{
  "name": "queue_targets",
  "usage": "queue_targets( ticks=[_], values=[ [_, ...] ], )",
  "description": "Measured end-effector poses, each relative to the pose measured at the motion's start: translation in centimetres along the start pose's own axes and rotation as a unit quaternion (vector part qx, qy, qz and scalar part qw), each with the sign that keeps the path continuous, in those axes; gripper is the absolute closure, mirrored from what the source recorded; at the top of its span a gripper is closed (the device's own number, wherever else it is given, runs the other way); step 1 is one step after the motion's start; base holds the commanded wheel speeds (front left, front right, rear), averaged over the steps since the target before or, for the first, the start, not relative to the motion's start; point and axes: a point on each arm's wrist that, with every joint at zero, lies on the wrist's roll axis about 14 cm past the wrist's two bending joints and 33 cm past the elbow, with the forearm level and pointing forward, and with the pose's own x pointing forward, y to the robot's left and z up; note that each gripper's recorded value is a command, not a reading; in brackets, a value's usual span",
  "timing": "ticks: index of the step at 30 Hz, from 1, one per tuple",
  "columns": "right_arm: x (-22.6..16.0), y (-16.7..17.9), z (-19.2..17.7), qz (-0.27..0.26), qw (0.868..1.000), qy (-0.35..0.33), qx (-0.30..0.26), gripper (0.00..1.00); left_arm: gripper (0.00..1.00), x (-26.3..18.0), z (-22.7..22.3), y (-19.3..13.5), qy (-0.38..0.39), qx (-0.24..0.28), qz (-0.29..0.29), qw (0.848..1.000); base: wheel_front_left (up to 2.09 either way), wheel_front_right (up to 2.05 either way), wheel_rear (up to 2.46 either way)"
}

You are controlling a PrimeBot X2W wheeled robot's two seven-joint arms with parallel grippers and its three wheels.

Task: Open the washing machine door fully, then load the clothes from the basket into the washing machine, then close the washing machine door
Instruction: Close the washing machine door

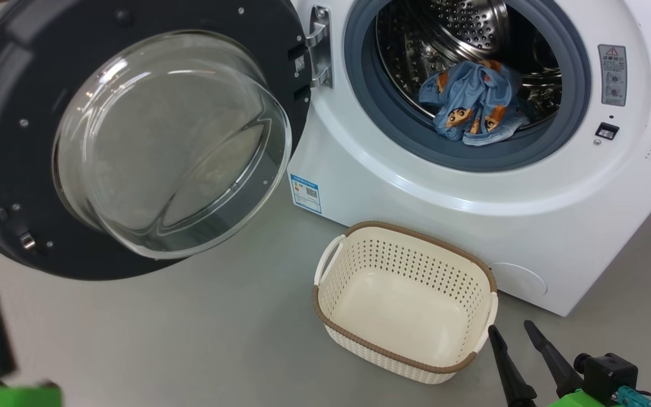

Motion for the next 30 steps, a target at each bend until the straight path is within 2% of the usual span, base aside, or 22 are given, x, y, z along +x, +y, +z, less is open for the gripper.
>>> queue_targets(
  ticks=[9, 13, 16, 22, 30],
  values=[
    [-0.6, -1.7, -0.2, -0.029, 1.0, -0.003, 0.01, 0.0, 1.0, 6.7, 8.9, 1.4, -0.13, 0.017, -0.008, 0.991, 0.0, 0.0, 0.0],
    [-0.9, -2.6, -0.5, -0.042, 0.999, -0.001, 0.013, 0.0, 1.0, 9.8, 11.8, 1.5, -0.165, 0.003, -0.015, 0.986, 0.0, 0.0, 0.0],
    [-1.1, -3.2, -0.9, -0.05, 0.999, 0.003, 0.015, 0.0, 1.0, 11.7, 13.0, 2.4, -0.18, -0.029, -0.001, 0.983, 0.0, 0.0, 0.0],
    [-0.7, -4.2, -0.9, -0.059, 0.998, -0.001, 0.018, 0.0, 1.0, 15.2, 12.2, 4.4, -0.153, -0.065, 0.028, 0.986, 0.0, 0.0, 0.0],
    [-0.9, -5.3, -1.5, -0.07, 0.997, 0.007, 0.019, 0.0, 1.0, 18.8, 7.9, 4.9, -0.033, -0.155, 0.044, 0.986, 0.0, 0.0, 0.0]
  ],
)
